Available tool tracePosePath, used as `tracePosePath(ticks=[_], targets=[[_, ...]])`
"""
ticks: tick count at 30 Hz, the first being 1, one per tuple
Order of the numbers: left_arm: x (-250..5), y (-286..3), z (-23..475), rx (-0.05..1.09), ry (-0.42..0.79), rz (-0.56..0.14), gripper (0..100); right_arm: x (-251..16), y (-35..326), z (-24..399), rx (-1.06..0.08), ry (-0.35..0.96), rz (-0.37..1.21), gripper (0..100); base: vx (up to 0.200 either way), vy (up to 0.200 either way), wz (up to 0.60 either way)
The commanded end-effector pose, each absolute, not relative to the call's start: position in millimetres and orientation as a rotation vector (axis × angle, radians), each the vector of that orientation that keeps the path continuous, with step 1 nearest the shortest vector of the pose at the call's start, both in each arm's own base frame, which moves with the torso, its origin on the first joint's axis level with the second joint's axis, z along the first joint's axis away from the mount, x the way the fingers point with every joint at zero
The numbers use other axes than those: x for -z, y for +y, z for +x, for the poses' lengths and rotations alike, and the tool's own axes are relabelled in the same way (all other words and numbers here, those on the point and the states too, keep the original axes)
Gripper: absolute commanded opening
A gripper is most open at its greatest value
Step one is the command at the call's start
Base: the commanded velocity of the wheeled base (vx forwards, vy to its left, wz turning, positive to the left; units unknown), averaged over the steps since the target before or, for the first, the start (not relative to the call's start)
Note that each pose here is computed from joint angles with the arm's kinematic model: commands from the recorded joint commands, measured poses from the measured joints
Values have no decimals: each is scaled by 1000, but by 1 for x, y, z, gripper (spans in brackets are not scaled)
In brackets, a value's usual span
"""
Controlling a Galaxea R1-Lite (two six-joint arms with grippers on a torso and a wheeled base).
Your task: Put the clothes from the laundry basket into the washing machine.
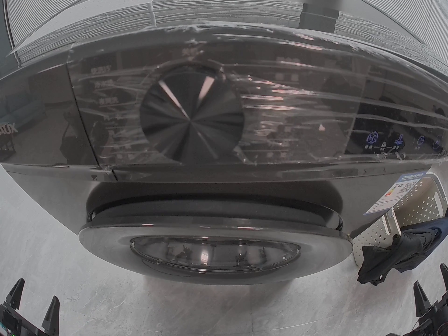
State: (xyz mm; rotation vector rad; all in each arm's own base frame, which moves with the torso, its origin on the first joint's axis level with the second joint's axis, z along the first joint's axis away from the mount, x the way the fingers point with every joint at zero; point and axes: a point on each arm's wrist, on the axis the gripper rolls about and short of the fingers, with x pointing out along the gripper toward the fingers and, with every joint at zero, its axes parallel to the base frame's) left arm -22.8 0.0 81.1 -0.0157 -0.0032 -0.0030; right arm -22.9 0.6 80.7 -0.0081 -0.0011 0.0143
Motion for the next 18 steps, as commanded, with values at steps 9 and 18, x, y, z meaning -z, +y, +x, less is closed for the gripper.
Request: tracePosePath(ticks=[9,18], targets=[[-76,0,-23,3,-5,-23,100,-76,1,-22,-17,5,-8,100,111,0,0],[-76,0,-23,3,-5,-21,100,-76,1,-22,-15,5,-9,100,0,0,0]])
